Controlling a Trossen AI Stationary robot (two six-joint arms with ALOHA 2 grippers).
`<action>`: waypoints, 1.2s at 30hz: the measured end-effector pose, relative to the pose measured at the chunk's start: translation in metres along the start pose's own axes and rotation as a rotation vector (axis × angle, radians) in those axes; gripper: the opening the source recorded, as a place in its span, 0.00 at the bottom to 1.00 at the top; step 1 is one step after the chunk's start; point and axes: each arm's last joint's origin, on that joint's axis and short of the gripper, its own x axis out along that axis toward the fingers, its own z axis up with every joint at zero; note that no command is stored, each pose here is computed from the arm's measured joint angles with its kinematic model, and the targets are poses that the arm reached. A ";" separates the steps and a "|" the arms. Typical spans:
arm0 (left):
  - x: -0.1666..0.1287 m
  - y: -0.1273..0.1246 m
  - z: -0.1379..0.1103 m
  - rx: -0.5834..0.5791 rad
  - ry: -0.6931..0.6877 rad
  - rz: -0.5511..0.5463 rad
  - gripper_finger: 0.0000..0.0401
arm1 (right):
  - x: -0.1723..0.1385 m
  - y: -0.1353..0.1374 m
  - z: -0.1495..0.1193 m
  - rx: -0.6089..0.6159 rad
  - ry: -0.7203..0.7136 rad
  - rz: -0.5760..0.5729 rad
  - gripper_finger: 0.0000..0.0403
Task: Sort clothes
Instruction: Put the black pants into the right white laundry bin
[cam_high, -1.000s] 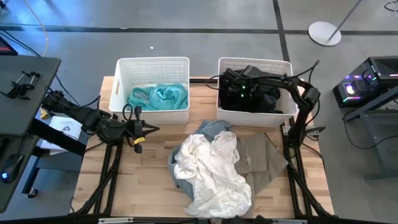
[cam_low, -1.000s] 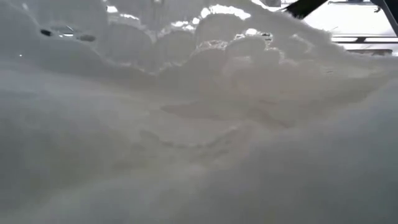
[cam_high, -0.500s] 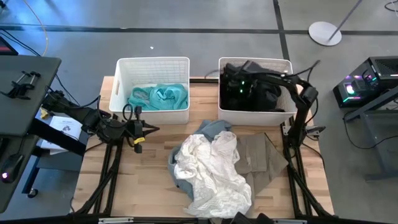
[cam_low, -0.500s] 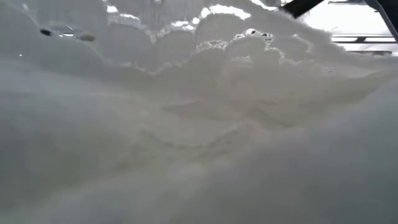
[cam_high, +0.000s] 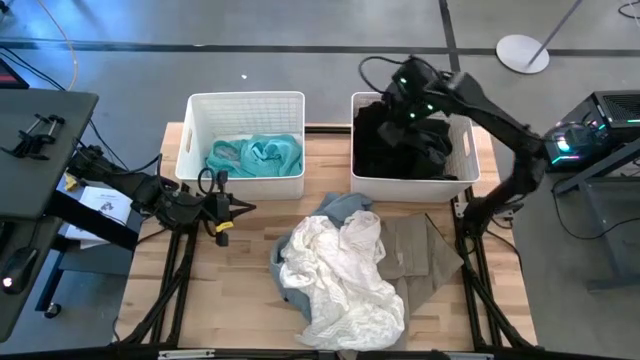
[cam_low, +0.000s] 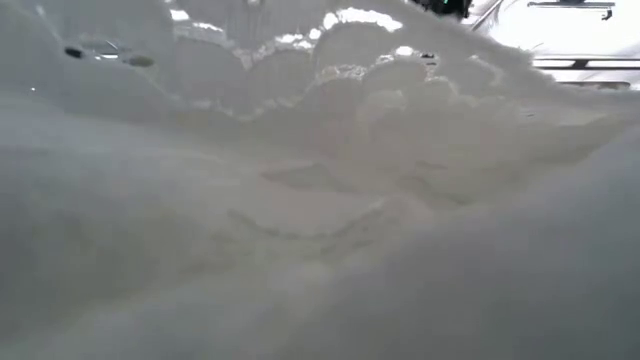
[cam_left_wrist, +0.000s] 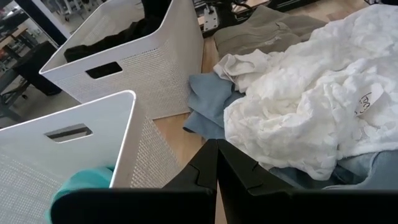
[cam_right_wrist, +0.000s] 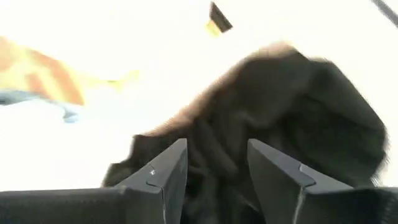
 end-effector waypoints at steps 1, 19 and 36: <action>0.000 0.000 0.000 0.000 0.000 0.000 0.00 | 0.000 0.005 -0.005 -0.038 -0.032 0.040 0.39; 0.000 0.001 0.004 0.023 -0.036 0.009 0.00 | 0.157 -0.030 -0.142 0.333 0.066 0.022 0.35; 0.000 0.001 0.004 0.004 -0.035 0.010 0.00 | 0.048 -0.022 -0.040 0.148 -0.195 -0.038 0.35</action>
